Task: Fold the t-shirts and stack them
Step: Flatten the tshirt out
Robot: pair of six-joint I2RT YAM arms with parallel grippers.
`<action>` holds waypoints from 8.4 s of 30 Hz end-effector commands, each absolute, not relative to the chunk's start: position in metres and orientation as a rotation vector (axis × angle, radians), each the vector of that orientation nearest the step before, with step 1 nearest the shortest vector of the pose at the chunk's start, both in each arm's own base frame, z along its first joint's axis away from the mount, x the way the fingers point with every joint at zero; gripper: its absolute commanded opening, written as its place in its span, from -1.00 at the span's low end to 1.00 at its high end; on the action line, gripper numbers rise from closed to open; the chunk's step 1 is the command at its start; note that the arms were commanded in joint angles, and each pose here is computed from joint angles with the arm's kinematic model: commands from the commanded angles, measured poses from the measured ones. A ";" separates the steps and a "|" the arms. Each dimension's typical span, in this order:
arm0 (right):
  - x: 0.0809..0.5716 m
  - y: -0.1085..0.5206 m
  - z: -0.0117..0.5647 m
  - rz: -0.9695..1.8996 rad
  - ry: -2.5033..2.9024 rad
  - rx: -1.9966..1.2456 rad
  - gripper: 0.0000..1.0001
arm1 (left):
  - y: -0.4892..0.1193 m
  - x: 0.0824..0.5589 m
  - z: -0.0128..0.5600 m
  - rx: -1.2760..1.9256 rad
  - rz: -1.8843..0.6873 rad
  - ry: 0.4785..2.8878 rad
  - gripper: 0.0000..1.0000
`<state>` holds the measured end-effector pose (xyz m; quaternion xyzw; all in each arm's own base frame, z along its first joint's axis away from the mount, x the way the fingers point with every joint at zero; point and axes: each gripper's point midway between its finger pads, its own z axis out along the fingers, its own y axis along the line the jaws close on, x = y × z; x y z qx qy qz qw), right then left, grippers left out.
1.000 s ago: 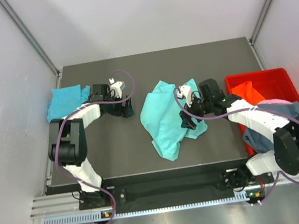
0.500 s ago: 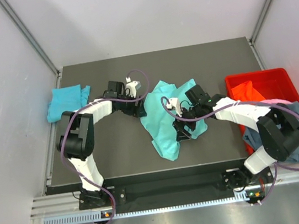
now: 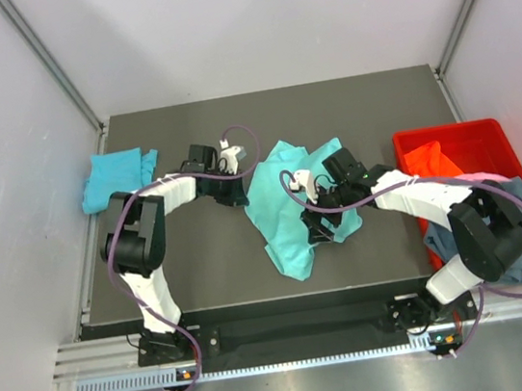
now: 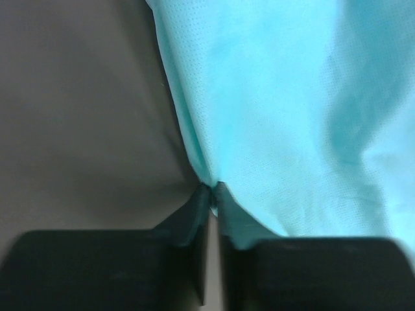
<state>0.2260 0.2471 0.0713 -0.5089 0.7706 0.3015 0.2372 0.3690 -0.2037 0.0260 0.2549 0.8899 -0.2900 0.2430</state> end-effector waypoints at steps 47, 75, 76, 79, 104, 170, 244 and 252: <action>0.301 0.269 0.071 0.317 1.925 -1.325 0.57 | -0.132 0.401 0.205 0.596 -0.174 2.027 -1.00; 0.334 0.251 0.239 0.076 1.641 -1.083 -1.00 | -0.106 0.411 0.271 0.529 -0.052 1.891 -1.00; 0.333 0.248 0.244 0.076 1.651 -1.085 -1.00 | -0.107 0.413 0.285 0.527 -0.048 1.861 -1.00; 0.333 0.252 0.280 0.109 1.612 -1.055 -1.00 | -0.107 0.412 0.313 0.525 -0.045 1.815 -1.00; 0.282 0.223 0.348 0.530 1.586 -0.996 -1.00 | -0.111 0.352 0.348 0.517 -0.249 1.808 -1.00; 0.370 0.182 0.176 0.362 1.780 -0.966 0.38 | -0.116 0.390 0.173 0.382 -0.363 2.144 0.34; 0.335 0.378 0.067 0.563 1.827 -1.303 -0.10 | -0.054 0.379 0.157 0.115 -0.229 2.156 0.26; 0.320 0.387 0.054 0.579 1.839 -1.363 -0.11 | -0.052 0.378 0.154 0.108 -0.231 2.159 0.26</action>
